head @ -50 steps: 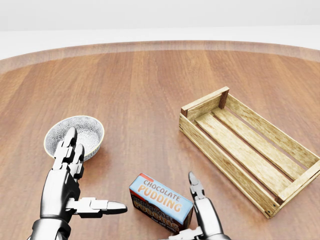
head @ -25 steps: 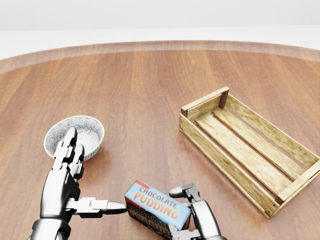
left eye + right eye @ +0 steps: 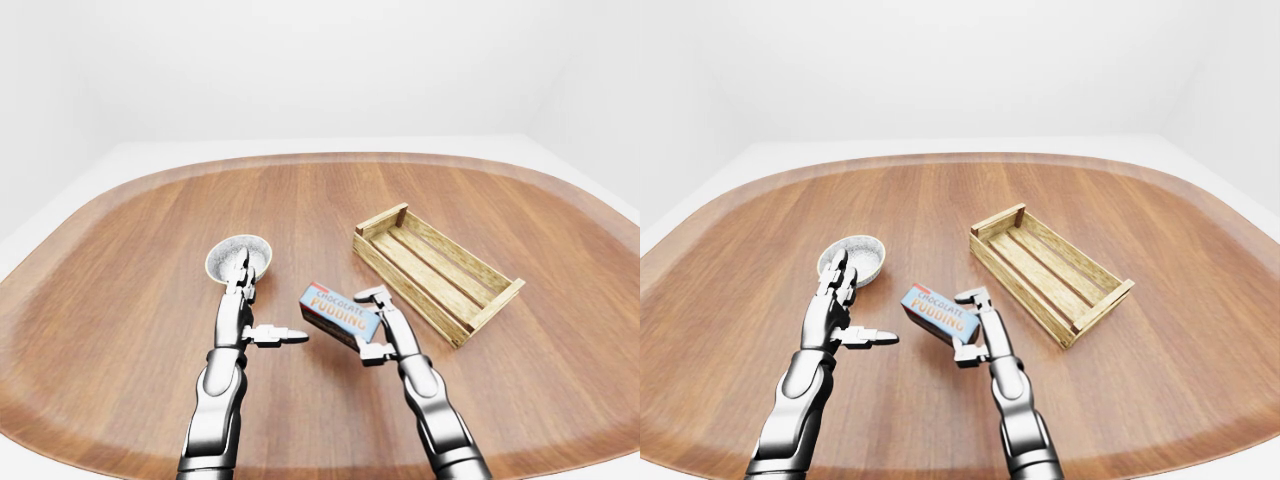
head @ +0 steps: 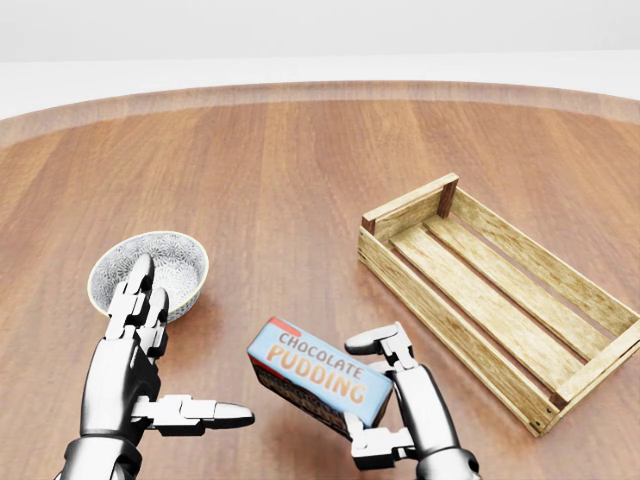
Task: Pick up the chocolate pudding and put it in the tray.
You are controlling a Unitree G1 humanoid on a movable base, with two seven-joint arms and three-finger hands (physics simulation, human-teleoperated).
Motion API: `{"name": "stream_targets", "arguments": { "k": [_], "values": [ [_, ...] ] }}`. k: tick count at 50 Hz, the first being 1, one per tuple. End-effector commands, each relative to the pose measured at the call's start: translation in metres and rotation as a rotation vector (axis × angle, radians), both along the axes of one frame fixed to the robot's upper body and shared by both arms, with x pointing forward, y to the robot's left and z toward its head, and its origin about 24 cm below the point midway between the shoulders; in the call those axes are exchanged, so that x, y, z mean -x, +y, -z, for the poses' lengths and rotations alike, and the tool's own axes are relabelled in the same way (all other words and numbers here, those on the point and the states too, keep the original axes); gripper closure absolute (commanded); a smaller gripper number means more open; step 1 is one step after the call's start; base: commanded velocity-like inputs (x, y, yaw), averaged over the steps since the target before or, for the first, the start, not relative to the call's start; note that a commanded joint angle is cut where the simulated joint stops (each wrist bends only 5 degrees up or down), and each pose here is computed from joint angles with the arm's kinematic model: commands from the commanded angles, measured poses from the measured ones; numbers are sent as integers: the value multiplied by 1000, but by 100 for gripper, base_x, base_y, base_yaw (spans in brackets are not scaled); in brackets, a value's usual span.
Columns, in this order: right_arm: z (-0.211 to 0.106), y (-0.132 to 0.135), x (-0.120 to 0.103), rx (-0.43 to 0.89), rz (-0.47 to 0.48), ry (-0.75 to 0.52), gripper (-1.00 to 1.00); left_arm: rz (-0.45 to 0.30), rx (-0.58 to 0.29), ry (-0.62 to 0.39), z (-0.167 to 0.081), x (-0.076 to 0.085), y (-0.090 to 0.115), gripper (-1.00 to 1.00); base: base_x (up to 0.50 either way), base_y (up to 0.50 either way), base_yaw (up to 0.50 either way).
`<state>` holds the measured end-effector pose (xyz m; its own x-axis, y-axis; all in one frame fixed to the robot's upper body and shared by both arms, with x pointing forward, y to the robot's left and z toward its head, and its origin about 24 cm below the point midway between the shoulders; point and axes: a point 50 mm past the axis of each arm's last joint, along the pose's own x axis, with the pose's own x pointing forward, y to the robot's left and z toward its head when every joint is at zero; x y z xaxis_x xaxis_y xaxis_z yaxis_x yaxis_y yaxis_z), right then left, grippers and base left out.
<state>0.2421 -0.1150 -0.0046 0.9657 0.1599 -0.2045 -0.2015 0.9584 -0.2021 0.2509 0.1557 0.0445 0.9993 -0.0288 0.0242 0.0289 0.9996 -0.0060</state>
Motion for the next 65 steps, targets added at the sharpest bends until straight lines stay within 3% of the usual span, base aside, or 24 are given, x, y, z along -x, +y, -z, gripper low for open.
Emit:
{"name": "stream_targets", "arguments": {
  "k": [1, 5, 6, 9, 14, 16, 18, 20, 26, 33, 34, 36, 39, 42, 44, 46, 48, 51, 54, 57, 60, 62, 64, 65],
  "values": [
    [-27, -5, -2, -29, 32, -68, 100, 3, 1, -1, 0, 0, 0, -100, 0, 0, 0],
    [-44, -6, -2, -32, 25, -137, 100, 3, 1, -1, 0, 0, 0, -100, 0, 0, 0],
    [-33, -8, -2, -26, 37, -90, 100, 3, 0, 0, 0, 0, 0, -100, 0, 0, 0],
    [-53, -9, -2, -34, 27, -175, 100, 3, 0, -1, 0, 0, 0, -100, 0, 0, 0],
    [-48, -13, -4, -33, 47, -154, 100, 3, 0, -1, 0, 0, 0, -100, 0, 0, 0],
    [-71, -12, -5, -43, 32, -249, 100, 3, 0, -1, 0, 0, 0, -100, 0, 0, 0],
    [-55, -15, -7, -38, 51, -185, 100, 3, 0, -1, 0, 0, 0, -100, 0, 0, 0],
    [-77, -13, -6, -42, 35, -274, 100, 3, 0, -1, 0, 0, 0, -100, 0, 0, 0],
    [-91, -14, -4, -45, 31, -335, 100, 3, 0, -1, 0, 0, 0, -100, 0, 0, 0],
    [-83, -23, -10, -47, 72, -302, 100, 1, 0, 3, 1, -1, 0, -100, 0, 0, 0],
    [-102, -22, -9, -50, 59, -380, 100, 1, 0, 3, 1, -1, -1, -100, 0, 0, 0],
    [-86, -27, -12, -48, 84, -315, 100, 1, 0, 3, 1, -1, -1, -100, 0, 0, 0],
    [-109, -31, -9, -48, 84, -410, 100, 1, 0, 3, 0, -1, -1, -100, 0, 0, 0],
    [-91, -41, -11, -44, 123, -335, 100, 1, 0, 3, 0, -1, -1, -100, 0, 0, 0],
    [-113, -45, -8, -42, 118, -427, 100, 1, -1, 3, 1, -1, -1, -100, 0, 0, 0],
    [-101, -49, -10, -40, 141, -376, 100, 1, -1, 3, 0, -1, -1, -100, 0, 0, 0],
    [-123, -51, -7, -36, 130, -469, 100, 0, -1, 3, 1, -1, -1, -100, 0, 0, 0],
    [-126, -57, -8, -27, 143, -480, 100, 0, -1, 3, 1, -1, -1, -100, 0, 0, 0],
    [-109, -64, -12, -23, 172, -405, 100, 0, -1, 3, 1, -1, -1, -100, 0, 0, 0],
    [-133, -70, -8, -7, 170, -504, 100, 0, -1, 3, 1, -1, -1, -100, 0, 0, 0],
    [-114, -78, -10, -7, 201, -421, 100, 0, -1, 3, 2, -1, -1, -100, 0, 0, 0],
    [-134, -80, -6, 8, 190, -506, 100, 0, -1, 4, 1, -1, -1, -100, 0, 0, 0],
    [-117, -85, -8, 5, 213, -432, 100, 0, -1, 4, 1, -1, -1, -100, 0, 0, 0],
    [-129, -84, -6, 10, 204, -483, 100, 0, -1, 4, 1, -1, -1, -100, 0, 0, 0]
  ]
}}
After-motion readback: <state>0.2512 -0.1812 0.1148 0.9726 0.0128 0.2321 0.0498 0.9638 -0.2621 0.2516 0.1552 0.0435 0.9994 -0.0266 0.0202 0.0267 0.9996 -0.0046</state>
